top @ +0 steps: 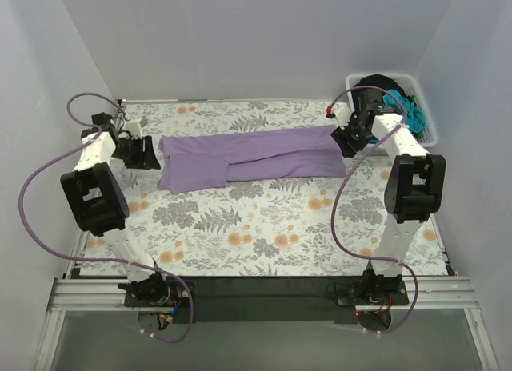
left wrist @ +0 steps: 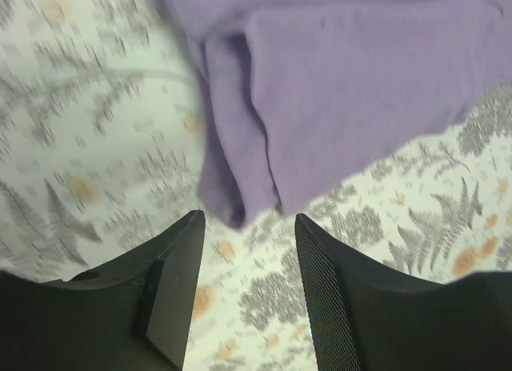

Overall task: Fold and stack the t-shirts
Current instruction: Fold the tshirt

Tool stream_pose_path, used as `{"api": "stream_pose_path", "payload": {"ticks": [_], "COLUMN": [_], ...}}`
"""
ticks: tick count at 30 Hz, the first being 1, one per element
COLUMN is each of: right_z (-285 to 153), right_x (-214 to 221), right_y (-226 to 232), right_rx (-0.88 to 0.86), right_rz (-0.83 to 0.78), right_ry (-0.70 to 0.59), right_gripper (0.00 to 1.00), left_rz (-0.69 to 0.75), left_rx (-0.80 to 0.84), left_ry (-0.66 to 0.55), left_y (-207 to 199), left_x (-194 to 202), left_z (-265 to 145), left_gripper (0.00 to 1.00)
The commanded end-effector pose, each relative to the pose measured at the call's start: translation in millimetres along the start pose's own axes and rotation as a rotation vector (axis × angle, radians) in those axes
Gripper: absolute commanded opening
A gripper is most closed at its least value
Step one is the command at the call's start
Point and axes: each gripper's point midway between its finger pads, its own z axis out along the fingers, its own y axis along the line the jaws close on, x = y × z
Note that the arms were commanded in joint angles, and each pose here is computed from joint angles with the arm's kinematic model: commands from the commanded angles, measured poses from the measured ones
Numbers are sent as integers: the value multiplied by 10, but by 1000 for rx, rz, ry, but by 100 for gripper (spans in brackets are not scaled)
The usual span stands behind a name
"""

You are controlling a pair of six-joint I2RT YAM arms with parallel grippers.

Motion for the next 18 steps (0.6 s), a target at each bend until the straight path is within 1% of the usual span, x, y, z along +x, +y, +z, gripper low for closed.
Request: {"api": "stream_pose_path", "payload": {"ticks": [1, 4, 6, 11, 13, 14, 15, 18], "right_z": [-124, -110, -79, 55, 129, 150, 192, 267], "right_x": [222, 273, 298, 325, 430, 440, 470, 521], "right_y": [463, 620, 639, 552, 471, 463, 449, 451], "right_rx": [-163, -210, -214, -217, -214, -214, -209, -211], "right_rz": [172, 214, 243, 304, 342, 343, 344, 347], "right_ry": [-9, -11, -2, 18, 39, 43, 57, 73], "right_gripper": [59, 58, 58, 61, 62, 62, 62, 63], "left_rz": [-36, -52, -62, -92, -97, -99, -104, -108], "left_rx": [64, 74, 70, 76, 77, 76, 78, 80], "left_ry": [4, 19, 20, 41, 50, 55, 66, 75], "left_y": [-288, -314, -302, -306, -298, -295, -290, -284], "left_x": [254, 388, 429, 595, 643, 666, 711, 747], "left_z": [-151, -97, -58, 41, 72, 80, 98, 133], "left_gripper": [48, 49, 49, 50, 50, 51, 54, 54]}}
